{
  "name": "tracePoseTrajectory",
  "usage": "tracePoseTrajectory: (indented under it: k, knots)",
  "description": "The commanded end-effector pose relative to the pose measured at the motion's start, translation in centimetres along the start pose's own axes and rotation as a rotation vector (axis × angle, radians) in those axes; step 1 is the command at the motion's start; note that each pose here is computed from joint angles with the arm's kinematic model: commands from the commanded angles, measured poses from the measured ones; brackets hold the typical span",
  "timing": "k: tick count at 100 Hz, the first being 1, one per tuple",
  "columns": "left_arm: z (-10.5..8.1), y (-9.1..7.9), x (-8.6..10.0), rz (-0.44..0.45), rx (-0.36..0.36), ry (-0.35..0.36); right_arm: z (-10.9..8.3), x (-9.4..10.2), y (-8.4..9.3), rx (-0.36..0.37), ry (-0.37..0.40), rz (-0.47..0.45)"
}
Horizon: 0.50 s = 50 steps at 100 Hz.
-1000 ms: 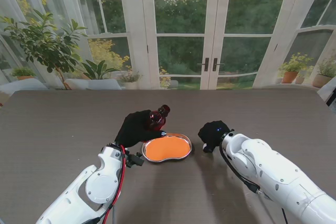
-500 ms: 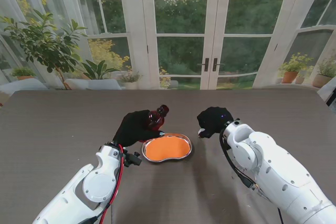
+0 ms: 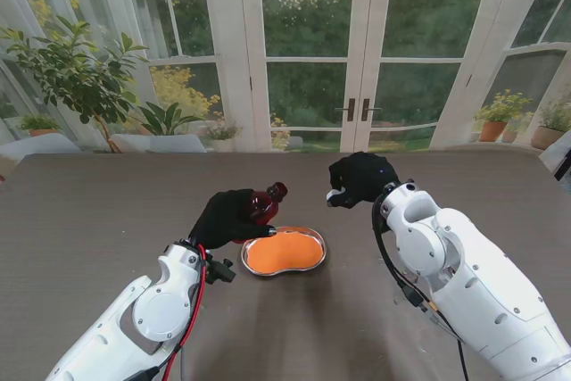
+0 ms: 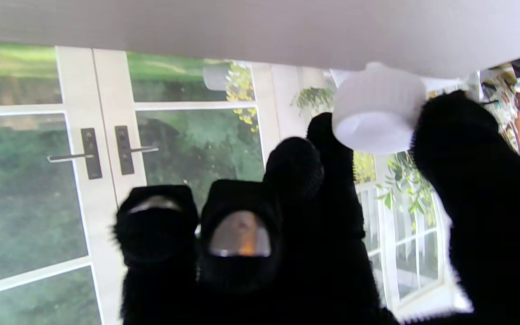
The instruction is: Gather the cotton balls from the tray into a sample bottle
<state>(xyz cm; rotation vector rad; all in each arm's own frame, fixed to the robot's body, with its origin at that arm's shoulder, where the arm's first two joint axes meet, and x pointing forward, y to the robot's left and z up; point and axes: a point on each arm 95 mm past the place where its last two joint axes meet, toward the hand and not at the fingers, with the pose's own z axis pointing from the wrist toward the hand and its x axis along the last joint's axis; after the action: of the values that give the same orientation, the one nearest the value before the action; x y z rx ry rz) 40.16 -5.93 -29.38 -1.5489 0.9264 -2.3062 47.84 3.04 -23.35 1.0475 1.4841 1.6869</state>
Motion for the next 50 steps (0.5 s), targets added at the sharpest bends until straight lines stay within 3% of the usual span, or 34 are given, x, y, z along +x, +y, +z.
tracePoseTrajectory:
  k: [1, 50]
  knots:
    - [-0.1, -0.2, 0.2, 0.009, -0.018, 0.008, 0.2, 0.9, 1.0, -0.021, 0.015, 0.014]
    - [-0.5, -0.5, -0.1, 0.067, -0.104, 0.028, -0.3, 3.4, 4.2, -0.125, 0.085, 0.190]
